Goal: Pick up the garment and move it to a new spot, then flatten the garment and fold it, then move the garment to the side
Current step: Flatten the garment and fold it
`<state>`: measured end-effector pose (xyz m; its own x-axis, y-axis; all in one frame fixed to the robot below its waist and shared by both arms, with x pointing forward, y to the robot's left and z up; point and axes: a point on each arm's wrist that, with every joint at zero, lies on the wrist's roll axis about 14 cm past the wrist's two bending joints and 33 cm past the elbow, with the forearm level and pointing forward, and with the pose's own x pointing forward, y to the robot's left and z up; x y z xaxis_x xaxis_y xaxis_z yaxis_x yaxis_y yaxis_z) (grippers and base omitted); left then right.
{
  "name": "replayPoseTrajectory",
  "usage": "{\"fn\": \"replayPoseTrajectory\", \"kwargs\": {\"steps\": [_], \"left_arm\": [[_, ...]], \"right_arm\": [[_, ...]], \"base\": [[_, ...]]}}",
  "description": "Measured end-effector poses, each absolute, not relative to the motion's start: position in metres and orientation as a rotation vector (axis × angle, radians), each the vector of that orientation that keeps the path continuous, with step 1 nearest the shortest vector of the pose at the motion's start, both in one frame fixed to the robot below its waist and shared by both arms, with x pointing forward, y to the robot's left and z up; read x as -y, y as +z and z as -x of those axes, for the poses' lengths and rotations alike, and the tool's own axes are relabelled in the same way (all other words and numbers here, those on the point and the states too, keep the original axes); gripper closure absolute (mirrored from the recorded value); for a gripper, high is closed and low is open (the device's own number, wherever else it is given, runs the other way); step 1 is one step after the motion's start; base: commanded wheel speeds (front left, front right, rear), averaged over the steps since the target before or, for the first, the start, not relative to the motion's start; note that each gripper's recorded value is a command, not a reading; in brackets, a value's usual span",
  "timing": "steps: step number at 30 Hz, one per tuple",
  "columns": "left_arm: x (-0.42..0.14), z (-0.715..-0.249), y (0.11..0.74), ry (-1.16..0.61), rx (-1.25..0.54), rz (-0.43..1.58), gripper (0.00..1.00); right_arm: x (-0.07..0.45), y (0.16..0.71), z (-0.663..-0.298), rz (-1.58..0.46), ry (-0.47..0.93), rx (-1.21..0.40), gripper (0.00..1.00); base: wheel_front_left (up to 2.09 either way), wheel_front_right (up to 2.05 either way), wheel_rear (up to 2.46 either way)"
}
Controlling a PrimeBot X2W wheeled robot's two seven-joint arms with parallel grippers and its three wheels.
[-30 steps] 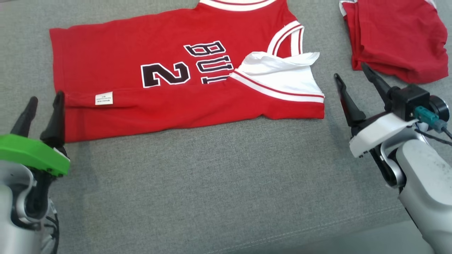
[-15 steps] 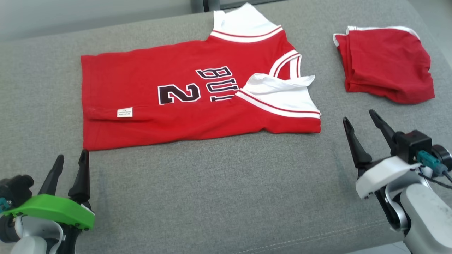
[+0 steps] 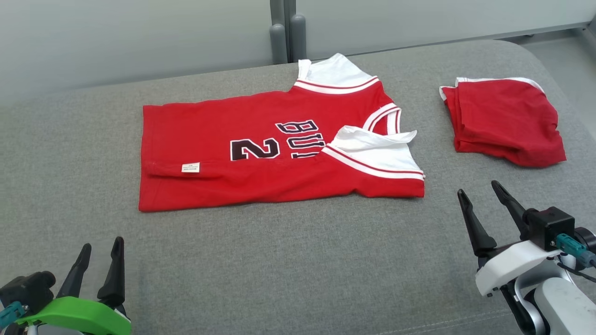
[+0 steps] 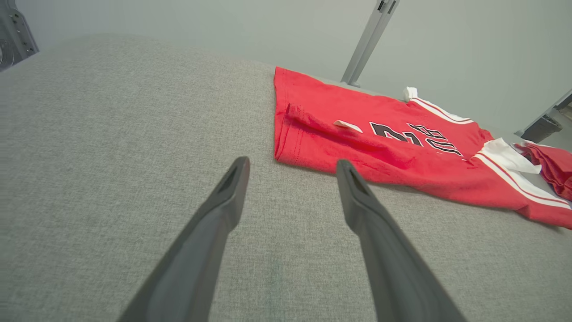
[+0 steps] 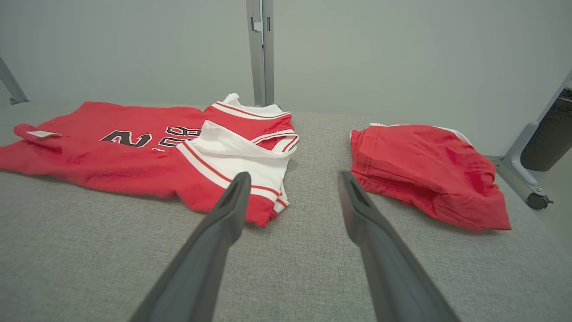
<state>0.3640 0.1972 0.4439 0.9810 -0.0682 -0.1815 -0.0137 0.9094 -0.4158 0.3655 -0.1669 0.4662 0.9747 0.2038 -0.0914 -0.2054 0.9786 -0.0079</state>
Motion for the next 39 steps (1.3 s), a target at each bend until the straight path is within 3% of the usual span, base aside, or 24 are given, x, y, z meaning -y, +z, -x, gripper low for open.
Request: {"fn": "replayPoseTrajectory", "kwargs": {"steps": [22, 32, 39], "left_arm": [[-0.205, -0.359, 0.448, -0.01, -0.181, 0.468, 0.0], [-0.196, -0.383, 0.432, -0.077, -0.315, 0.498, 0.0], [-0.187, -0.409, 0.423, -0.122, -0.369, 0.507, 0.0]], "right_arm": [[0.166, 0.471, -0.357, 0.035, 0.243, -0.077, 0.0], [0.163, 0.468, -0.392, 0.046, 0.275, -0.099, 0.0], [0.164, 0.426, -0.406, 0.038, 0.264, -0.242, 0.0]], "base": [[0.0, 0.0, 0.0], [0.0, 0.0, 0.0], [0.0, 0.0, 0.0]]}}
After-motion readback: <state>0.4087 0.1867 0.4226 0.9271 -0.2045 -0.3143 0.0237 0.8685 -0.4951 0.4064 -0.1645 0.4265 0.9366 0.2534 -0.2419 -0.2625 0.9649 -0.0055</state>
